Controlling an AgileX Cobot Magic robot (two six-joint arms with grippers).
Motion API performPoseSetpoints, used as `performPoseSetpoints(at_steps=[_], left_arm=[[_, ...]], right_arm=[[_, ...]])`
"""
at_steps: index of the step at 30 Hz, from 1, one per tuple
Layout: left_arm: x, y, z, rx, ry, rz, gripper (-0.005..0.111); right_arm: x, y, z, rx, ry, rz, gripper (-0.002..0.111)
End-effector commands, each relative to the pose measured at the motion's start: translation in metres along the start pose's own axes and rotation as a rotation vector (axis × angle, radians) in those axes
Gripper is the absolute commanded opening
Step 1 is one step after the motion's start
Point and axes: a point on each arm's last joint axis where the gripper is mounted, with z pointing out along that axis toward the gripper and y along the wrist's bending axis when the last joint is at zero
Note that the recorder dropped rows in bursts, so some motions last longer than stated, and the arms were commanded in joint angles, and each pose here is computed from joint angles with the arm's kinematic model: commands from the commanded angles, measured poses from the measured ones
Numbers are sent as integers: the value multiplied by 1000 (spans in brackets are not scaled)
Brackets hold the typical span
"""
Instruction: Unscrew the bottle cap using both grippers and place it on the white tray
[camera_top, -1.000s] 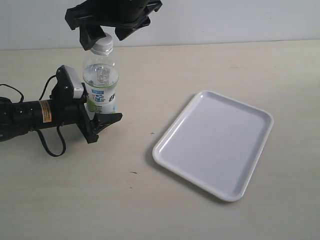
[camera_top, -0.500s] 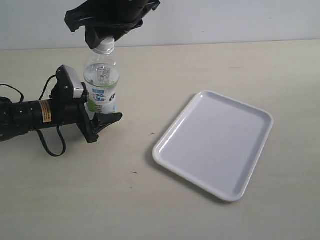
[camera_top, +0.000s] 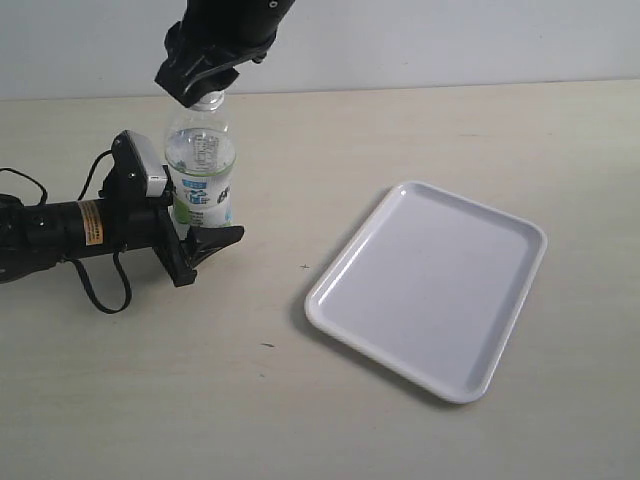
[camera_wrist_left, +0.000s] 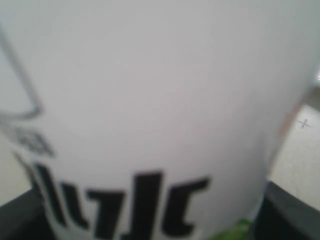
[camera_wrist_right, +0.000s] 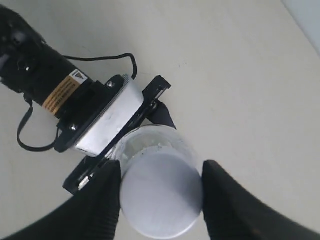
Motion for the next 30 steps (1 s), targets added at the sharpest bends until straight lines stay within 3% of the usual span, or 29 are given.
performPoseSetpoints(at_steps=[1,3,9,15,21,25,30], left_arm=[[5,-1,0,4,45,1,0],[5,-1,0,4,45,1,0],[5,-1,0,4,43,-1,0],[5,-1,0,4,41,-1,0],[3,-1,0,5,26,-1,0],[3,-1,0,5,26,-1,0],[3,-1,0,7,26,0,0]], right_arm=[[1,2,-5,-19,24,-277,0],[4,4,-5,-48,49,-401,0],[5,5,-5,-63,55,-578,0],[-3,4,-17,-43,36,-624,0],[-14,2,-46,43,12,-407,0],[1,-3,-53,52,162,-230,0],[22,-36,-79,72,117,29,0]])
